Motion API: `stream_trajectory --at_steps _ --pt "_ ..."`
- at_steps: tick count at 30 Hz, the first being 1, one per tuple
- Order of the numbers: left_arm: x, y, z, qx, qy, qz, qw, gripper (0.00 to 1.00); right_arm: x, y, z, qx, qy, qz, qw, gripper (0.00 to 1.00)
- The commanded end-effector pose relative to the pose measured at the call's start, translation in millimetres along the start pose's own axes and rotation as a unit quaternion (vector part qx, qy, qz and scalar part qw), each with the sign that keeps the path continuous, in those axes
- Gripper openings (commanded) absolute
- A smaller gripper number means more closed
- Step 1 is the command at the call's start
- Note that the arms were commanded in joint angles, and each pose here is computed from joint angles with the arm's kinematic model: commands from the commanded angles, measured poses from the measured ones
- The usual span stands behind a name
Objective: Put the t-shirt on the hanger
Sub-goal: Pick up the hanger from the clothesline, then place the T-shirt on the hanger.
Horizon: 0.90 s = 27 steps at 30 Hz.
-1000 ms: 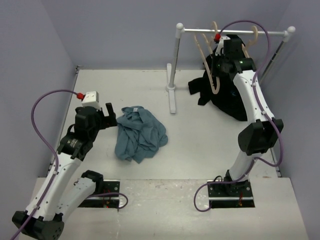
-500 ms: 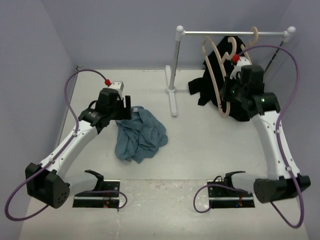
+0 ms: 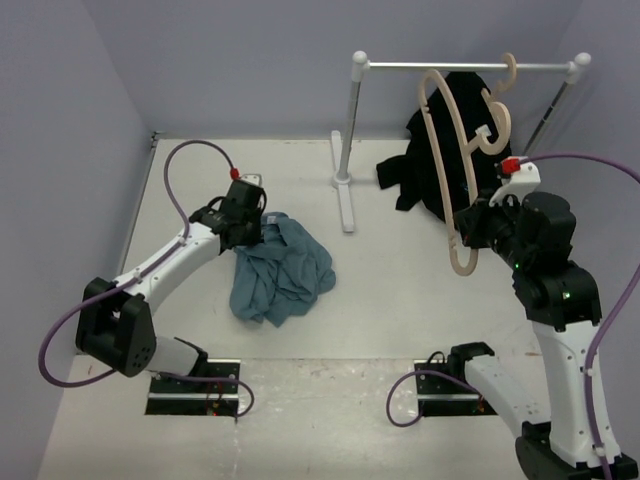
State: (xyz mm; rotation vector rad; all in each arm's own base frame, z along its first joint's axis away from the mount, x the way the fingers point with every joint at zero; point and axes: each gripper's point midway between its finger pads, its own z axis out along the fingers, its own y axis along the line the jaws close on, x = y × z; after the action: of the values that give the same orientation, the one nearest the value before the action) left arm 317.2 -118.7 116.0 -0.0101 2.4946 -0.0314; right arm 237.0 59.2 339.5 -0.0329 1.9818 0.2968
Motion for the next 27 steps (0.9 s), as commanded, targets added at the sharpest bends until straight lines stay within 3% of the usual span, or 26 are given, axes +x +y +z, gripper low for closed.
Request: stream_trajectory --at_steps 1,5,10,12,15,17,19,20,21,22,24,27 --pt "-22.1 -21.6 -31.7 0.017 -0.045 0.000 0.999 0.00 -2.0 31.8 -12.1 -0.089 -0.018 0.004 0.996 0.00" --pt "-65.0 -67.7 -84.5 0.106 -0.108 0.041 0.988 0.00 9.4 62.7 -16.2 -0.183 -0.011 0.005 0.983 0.00" --pt "-114.0 -119.7 -135.4 0.185 -0.142 0.127 0.964 0.00 9.7 52.0 -20.3 -0.150 -0.027 0.007 0.988 0.00" --pt "-140.6 -158.0 -191.0 0.243 -0.192 0.161 0.937 0.00 5.3 47.6 -26.2 -0.137 -0.040 0.004 0.990 0.00" --pt "-121.3 -208.2 -247.0 0.333 -0.203 0.250 0.886 0.00 -2.4 46.1 -41.3 -0.129 -0.066 0.001 0.989 0.00" --pt "-115.8 -198.6 -236.6 0.302 -0.200 0.256 0.896 0.00 -1.6 50.7 -47.5 -0.144 -0.072 0.000 0.987 0.00" --pt "-129.5 -136.1 -197.4 0.133 -0.219 0.187 0.948 0.00 5.8 59.3 -50.5 -0.172 -0.064 -0.004 0.983 0.00" --pt "-117.9 -91.8 -158.6 0.017 -0.192 0.142 0.971 0.00 14.2 67.4 -50.5 -0.199 -0.049 -0.004 0.979 0.00" --pt "-108.3 -64.3 -135.2 -0.034 -0.161 0.115 0.980 0.00 16.1 72.7 -53.2 -0.216 -0.045 -0.007 0.975 0.00" --pt "-89.6 -21.9 -96.5 -0.089 -0.111 0.082 0.986 0.00 23.2 79.3 -52.8 -0.239 -0.034 -0.005 0.971 0.00" --pt "-83.3 9.3 -76.3 -0.128 -0.099 0.050 0.986 0.00 32.8 85.1 -51.4 -0.260 -0.016 -0.001 0.966 0.00" --pt "-78.8 21.6 -65.6 -0.139 -0.101 0.028 0.985 0.00 43.6 94.7 -53.3 -0.291 0.004 0.001 0.957 0.00"
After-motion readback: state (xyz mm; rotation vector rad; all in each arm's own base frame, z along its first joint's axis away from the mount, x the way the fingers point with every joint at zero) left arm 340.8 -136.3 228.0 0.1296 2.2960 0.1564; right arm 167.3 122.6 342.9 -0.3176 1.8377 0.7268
